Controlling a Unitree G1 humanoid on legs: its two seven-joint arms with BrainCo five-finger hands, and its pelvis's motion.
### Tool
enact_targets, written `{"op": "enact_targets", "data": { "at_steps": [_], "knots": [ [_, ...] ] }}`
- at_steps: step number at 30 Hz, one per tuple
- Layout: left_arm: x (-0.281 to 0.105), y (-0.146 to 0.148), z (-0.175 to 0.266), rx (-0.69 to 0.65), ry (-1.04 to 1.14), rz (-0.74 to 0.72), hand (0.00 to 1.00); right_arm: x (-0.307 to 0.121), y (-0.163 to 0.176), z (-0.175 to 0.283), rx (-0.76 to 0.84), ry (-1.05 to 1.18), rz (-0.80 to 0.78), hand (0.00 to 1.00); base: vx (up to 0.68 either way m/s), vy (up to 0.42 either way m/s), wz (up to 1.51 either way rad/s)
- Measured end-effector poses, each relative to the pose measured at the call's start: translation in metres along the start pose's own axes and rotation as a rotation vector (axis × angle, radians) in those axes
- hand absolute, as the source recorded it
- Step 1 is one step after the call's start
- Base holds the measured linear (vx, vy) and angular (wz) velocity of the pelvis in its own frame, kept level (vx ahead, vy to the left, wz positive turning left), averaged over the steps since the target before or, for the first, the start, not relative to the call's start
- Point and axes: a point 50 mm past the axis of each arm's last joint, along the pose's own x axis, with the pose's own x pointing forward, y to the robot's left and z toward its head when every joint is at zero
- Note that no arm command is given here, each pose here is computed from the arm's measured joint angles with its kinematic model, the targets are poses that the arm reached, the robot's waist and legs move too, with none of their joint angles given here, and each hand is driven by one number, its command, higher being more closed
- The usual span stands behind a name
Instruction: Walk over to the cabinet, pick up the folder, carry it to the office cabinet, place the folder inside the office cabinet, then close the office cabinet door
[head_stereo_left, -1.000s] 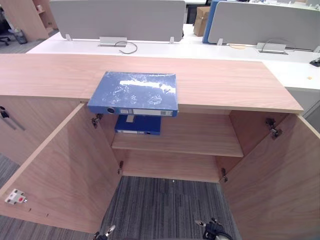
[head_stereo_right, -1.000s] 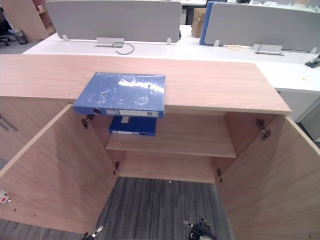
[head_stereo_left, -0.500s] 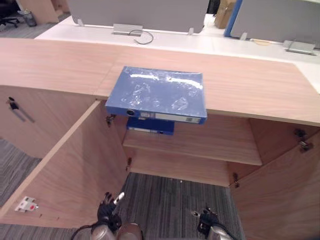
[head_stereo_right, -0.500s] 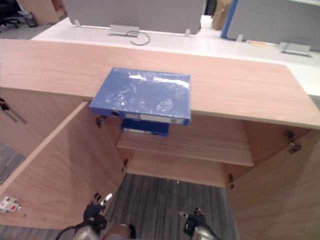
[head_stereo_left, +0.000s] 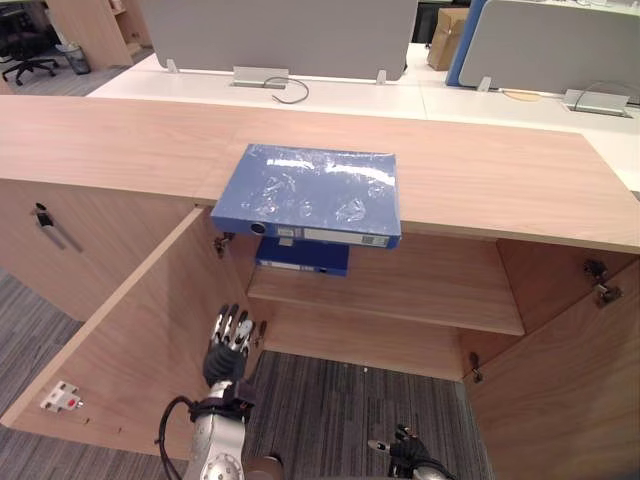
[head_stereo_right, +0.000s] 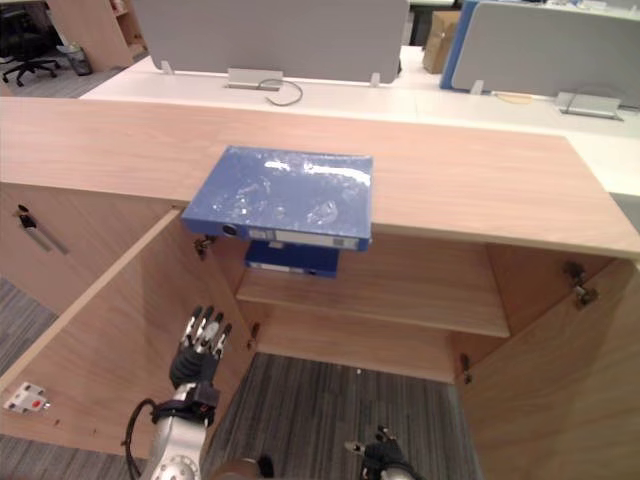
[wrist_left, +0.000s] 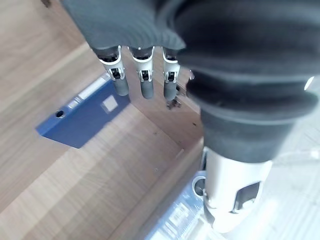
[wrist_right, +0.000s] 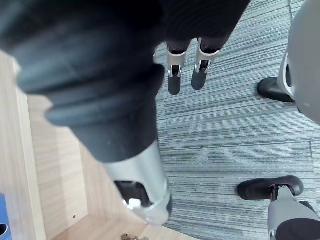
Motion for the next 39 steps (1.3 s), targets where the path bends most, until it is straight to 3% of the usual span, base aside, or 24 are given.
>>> {"op": "enact_targets", "data": {
  "at_steps": [7,15,17,19,25,31,39],
  "knots": [
    [-0.007,-0.003,0.043,0.448,-0.248,0.147,0.00,-0.001,0.001,-0.003,0.016,0.008,-0.014,0.00,-0.04,0.040,0.11],
    [-0.016,-0.018,0.082,0.791,-0.592,0.393,0.00,-0.001,0.006,-0.003,0.025,0.006,-0.046,0.00,-0.05,0.058,0.00],
    [-0.012,-0.026,0.084,0.816,-0.634,0.384,0.00,-0.001,0.006,-0.003,0.024,0.007,-0.052,0.00,-0.06,0.024,-0.07],
    [0.000,-0.051,0.084,0.954,-0.731,0.271,0.00,-0.001,0.007,-0.011,0.006,0.043,-0.057,0.00,-0.04,-0.004,-0.29],
    [0.039,-0.067,0.080,1.343,-0.847,0.116,0.00,0.000,0.004,-0.015,-0.027,0.073,-0.062,0.00,0.01,-0.017,-0.22],
    [0.063,-0.040,0.075,1.640,-0.756,0.092,0.00,0.002,-0.013,-0.015,-0.075,0.073,-0.089,0.00,-0.01,-0.010,-0.10],
    [0.076,-0.021,0.074,1.806,-0.674,0.062,0.00,0.002,-0.024,-0.012,-0.181,0.063,-0.080,0.00,-0.04,0.023,-0.02]
  ]
}}
